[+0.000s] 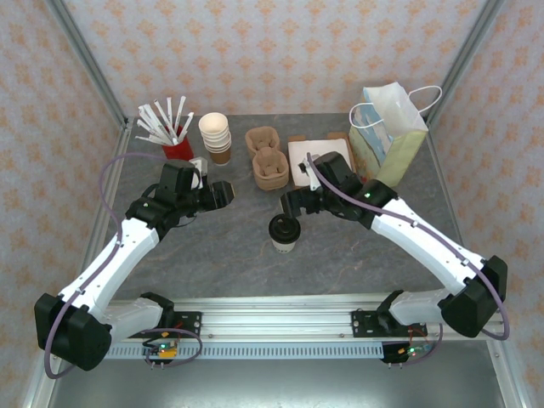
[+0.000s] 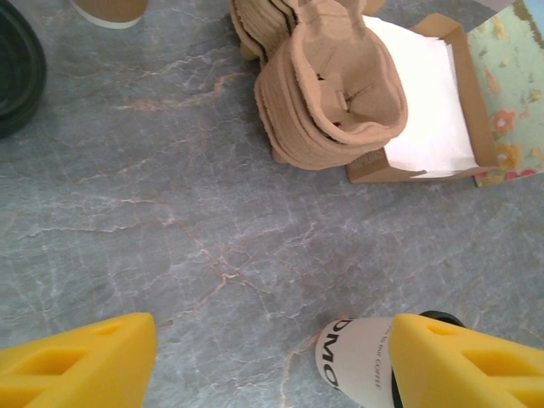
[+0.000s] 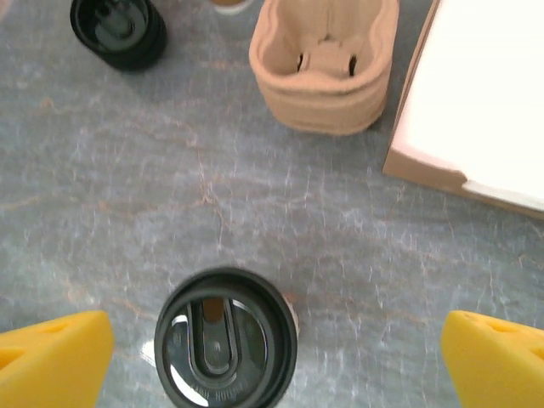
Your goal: Pack the takeout coffee
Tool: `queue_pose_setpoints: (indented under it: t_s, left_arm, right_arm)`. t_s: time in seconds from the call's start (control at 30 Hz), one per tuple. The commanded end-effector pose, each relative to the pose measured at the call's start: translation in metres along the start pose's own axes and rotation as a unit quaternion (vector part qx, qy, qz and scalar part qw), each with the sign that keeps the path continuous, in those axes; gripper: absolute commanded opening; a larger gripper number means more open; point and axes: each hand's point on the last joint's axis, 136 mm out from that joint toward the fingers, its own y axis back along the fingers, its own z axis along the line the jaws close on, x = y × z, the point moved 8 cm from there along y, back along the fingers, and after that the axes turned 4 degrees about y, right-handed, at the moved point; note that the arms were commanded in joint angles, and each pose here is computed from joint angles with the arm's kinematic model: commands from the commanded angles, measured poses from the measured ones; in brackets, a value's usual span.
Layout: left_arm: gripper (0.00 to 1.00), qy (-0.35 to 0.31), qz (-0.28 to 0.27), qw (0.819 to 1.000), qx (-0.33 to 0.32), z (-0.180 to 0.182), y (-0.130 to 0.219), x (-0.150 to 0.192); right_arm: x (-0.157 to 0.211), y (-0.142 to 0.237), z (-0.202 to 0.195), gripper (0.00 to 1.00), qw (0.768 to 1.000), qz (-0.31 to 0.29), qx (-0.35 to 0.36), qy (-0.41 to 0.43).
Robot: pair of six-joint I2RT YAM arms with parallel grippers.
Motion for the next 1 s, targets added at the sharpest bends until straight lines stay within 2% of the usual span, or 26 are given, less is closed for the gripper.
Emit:
queue_pose_setpoints:
  t_s: [0.0,0.13,0.3,0.33,0.43,0.5,0.6,0.77,0.83,0.97]
  left_arm:
    - [0.73,-0.025,-0.042,0.998,-0.03,-0.003,0.018,-0.013]
    - [0.73,-0.024,-0.071,0.996,-0.049,-0.003,0.025,-0.022]
    - [0.73,-0.024,-0.114,0.99,-0.085,0.0,0.037,-0.032]
    - [0.73,-0.025,-0.121,0.988,-0.09,0.0,0.04,-0.033]
    - [0.73,-0.023,-0.126,0.988,-0.085,-0.002,0.041,-0.035]
    - [0.73,-0.019,-0.115,0.99,-0.08,-0.002,0.038,-0.034]
    - [0.73,-0.016,-0.098,0.992,-0.08,0.0,0.031,-0.03]
    - [0.73,-0.013,-0.091,0.993,-0.071,0.0,0.025,-0.027]
    - [0.73,-0.013,-0.091,0.994,-0.067,-0.001,0.027,-0.027]
    - [0.73,-0.012,-0.096,0.994,-0.059,-0.002,0.03,-0.027]
  right_arm:
    - [-0.017,-0.001,0.003,0.99,0.997,-0.067,-0.004,-0.032]
    - [-0.023,-0.01,0.011,0.99,0.995,-0.077,-0.034,-0.048]
    - [-0.016,-0.008,-0.004,1.0,0.997,-0.053,0.049,-0.032]
    - [-0.011,-0.008,-0.004,0.99,0.998,-0.044,0.045,-0.016]
    - [0.005,-0.008,0.009,0.98,0.999,0.007,-0.022,0.026]
    - [0.022,-0.007,0.018,0.96,0.996,0.067,-0.041,0.053]
    - [0.049,-0.003,0.027,0.93,0.983,0.14,-0.03,0.114]
    - [0.061,-0.009,0.031,0.9,0.959,0.209,-0.053,0.185]
    - [0.061,-0.011,0.032,0.85,0.946,0.217,-0.062,0.232]
    - [0.055,-0.018,0.032,0.86,0.918,0.186,-0.093,0.339]
